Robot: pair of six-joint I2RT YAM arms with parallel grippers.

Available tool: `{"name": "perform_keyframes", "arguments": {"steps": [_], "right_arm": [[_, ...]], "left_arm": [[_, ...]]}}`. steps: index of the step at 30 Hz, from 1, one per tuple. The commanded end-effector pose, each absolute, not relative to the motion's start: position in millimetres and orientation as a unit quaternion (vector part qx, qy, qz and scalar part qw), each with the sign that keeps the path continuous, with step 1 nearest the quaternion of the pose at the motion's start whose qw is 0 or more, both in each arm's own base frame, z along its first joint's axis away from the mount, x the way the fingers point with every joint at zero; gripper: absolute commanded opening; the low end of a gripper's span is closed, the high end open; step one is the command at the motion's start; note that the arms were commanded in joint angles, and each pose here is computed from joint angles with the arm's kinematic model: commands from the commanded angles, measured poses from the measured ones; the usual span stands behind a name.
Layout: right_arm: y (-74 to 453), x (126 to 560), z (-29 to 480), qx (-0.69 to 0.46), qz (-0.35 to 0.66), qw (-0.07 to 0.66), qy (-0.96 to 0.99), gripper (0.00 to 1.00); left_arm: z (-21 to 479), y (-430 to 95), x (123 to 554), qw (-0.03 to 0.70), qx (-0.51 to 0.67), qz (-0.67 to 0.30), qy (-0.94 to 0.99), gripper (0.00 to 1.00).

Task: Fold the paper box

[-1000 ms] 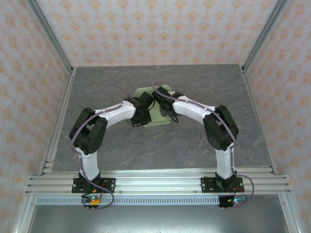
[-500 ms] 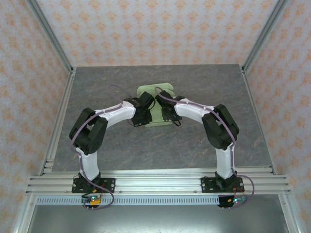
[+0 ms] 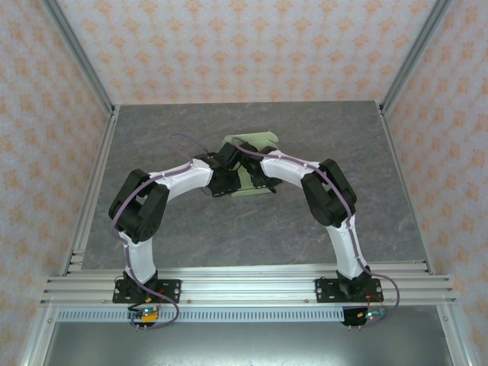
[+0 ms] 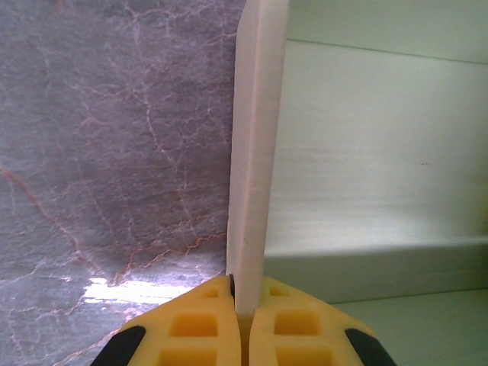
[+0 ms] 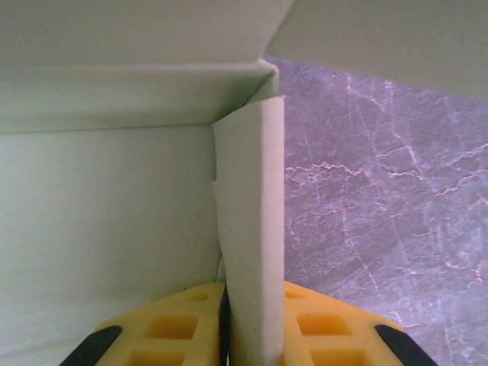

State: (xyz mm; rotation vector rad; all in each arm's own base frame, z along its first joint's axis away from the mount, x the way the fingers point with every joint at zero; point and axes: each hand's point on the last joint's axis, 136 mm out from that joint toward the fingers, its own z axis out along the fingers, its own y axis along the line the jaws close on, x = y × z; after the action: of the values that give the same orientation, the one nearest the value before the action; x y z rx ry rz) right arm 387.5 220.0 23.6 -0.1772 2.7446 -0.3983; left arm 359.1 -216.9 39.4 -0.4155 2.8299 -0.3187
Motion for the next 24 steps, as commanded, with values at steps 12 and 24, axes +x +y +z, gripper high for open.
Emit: {"name": "perform_keyframes", "arguments": {"steps": [12, 24], "right_arm": [[167.9, 374.8, 11.3, -0.115, -0.326, 0.179, 0.921, 0.07], [171.9, 367.1, 57.3, -0.119, -0.293, 0.199, 0.928, 0.27]], "left_arm": [[37.1, -209.1, 347.5, 0.112, -0.147, -0.092, 0.978, 0.0], [37.0, -207.2, 346.5, 0.11, -0.148, -0.086, 0.979, 0.0]]}}
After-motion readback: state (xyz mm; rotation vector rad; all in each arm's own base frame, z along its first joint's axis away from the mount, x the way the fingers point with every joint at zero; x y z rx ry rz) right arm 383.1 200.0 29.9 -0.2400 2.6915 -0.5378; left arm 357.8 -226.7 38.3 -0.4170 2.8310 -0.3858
